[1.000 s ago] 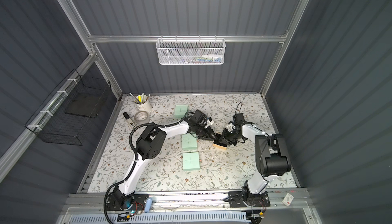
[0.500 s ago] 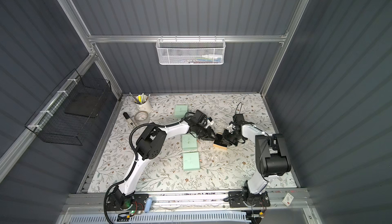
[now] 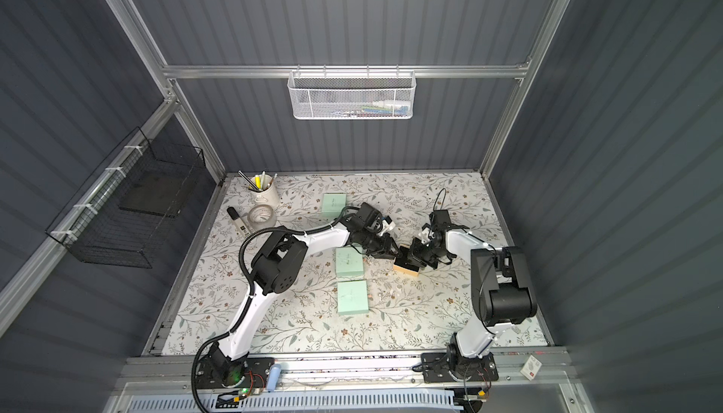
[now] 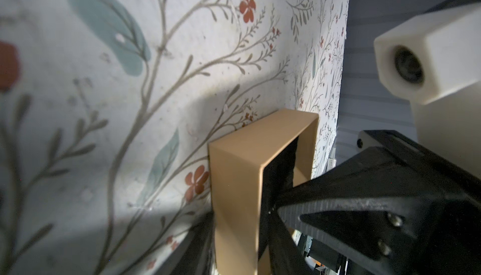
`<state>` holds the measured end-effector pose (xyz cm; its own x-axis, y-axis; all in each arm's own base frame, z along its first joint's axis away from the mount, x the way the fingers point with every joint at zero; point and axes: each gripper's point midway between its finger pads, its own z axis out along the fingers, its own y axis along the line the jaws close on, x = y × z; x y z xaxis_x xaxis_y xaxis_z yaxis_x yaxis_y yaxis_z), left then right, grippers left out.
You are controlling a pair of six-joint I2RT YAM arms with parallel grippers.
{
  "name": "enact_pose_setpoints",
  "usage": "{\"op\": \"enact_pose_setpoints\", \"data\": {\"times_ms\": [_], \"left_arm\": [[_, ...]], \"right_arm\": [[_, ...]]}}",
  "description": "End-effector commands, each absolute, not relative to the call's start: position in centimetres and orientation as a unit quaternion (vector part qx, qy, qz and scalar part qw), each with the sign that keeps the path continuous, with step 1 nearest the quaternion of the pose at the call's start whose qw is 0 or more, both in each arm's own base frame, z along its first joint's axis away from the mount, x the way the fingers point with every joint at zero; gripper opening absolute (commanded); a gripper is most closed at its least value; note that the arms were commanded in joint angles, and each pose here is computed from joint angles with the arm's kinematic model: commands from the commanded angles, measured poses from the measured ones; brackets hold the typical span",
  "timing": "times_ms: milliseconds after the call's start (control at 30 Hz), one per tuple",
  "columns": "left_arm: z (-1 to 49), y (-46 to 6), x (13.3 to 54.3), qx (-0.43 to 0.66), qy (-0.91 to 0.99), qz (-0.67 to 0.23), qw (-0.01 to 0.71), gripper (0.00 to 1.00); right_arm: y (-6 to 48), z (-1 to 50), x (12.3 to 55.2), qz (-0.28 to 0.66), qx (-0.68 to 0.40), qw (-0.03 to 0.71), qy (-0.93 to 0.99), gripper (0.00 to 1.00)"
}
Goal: Take out the earrings from the drawer-style jewelry box
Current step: Pick up the earring from the drawer, then place the earring at the center of the board.
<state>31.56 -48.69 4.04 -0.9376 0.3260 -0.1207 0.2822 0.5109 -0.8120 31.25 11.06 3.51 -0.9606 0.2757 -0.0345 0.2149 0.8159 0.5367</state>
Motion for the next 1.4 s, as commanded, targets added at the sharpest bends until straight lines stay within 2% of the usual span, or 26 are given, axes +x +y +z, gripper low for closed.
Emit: {"op": "enact_pose_setpoints", "data": {"times_ms": [0,367,767,933,1100,1367], "left_arm": [[3.9,-49.1,31.3,-0.175,-0.866,0.468,0.034,0.37],[5.1,-49.2,31.4,-0.175,-0.862,0.474,0.028,0.39],[13.2,-48.3,32.7,-0.180,-0.842,0.508,-0.032,0.41],[16.3,-45.3,34.1,-0.158,-0.846,0.503,-0.075,0.41],[18.8,-42.9,33.9,-0.151,-0.837,0.519,-0.084,0.42],[22.5,-36.7,35.2,-0.116,-0.838,0.512,-0.151,0.44]], "right_arm": [[11.5,3.8,30.7,0.283,0.127,0.050,0.949,0.00],[11.6,6.1,30.6,0.294,0.126,0.071,0.945,0.00],[11.8,12.5,32.8,0.317,0.132,0.142,0.928,0.00],[11.9,14.0,34.0,0.322,0.137,0.159,0.923,0.00],[12.5,14.0,35.0,0.321,0.134,0.159,0.924,0.00],[16.1,13.2,37.7,0.318,0.106,0.152,0.930,0.00]]}}
